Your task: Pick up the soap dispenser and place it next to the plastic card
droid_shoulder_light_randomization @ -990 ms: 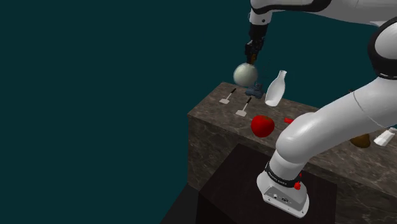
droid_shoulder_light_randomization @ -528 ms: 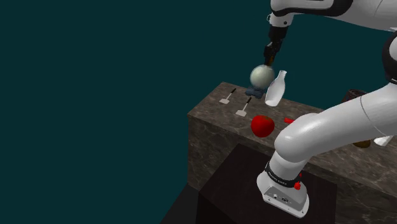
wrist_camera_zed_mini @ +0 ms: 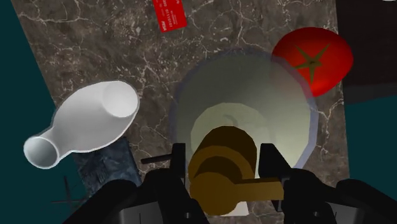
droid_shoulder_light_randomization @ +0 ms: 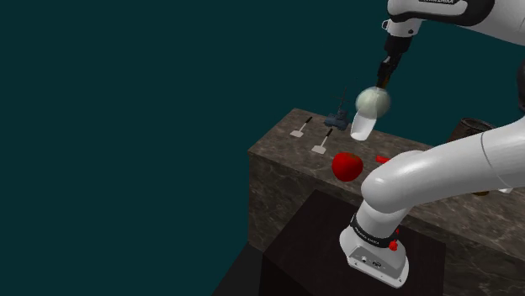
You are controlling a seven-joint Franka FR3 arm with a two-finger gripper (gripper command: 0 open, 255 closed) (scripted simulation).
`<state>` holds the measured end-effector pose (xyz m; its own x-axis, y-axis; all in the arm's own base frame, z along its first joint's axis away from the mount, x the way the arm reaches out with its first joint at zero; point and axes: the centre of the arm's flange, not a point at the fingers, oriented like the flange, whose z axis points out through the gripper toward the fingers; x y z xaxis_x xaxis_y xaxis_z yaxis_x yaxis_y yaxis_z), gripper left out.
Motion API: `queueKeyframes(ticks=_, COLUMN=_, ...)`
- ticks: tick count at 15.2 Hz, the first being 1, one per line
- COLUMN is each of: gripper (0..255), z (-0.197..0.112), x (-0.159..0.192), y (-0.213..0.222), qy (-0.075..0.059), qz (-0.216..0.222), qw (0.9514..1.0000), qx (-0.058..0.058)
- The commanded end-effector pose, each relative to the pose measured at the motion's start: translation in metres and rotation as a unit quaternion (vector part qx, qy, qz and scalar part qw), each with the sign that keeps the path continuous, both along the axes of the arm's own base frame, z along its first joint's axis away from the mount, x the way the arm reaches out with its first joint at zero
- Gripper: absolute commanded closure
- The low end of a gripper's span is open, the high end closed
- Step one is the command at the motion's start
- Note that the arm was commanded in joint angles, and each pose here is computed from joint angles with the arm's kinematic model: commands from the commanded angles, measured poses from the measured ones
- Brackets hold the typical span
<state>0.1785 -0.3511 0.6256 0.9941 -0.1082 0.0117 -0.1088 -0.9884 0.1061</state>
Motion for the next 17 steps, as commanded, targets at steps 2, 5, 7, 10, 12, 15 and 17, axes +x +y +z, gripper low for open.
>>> queueKeyframes(ticks=2, gripper=255, z=0.0, x=-0.04, y=-0.028, qy=0.0, qz=0.001, qw=1.0, qx=0.0)
queueKeyframes(ticks=5, gripper=255, z=-0.016, x=-0.04, y=-0.028, qy=0.0, qz=0.001, qw=1.0, qx=0.0)
queueKeyframes(ticks=7, gripper=255, z=-0.026, x=-0.04, y=-0.028, qy=0.0, qz=0.001, qw=1.0, qx=0.0)
queueKeyframes(ticks=10, gripper=255, z=-0.042, x=-0.04, y=-0.028, qy=0.0, qz=0.001, qw=1.0, qx=0.0)
queueKeyframes(ticks=12, gripper=255, z=-0.053, x=-0.04, y=-0.028, qy=0.0, qz=0.001, qw=1.0, qx=0.0)
queueKeyframes(ticks=15, gripper=255, z=-0.068, x=-0.04, y=-0.028, qy=0.0, qz=0.001, qw=1.0, qx=0.0)
queueKeyframes(ticks=17, gripper=255, z=-0.079, x=-0.04, y=-0.028, qy=0.0, qz=0.001, qw=1.0, qx=0.0)
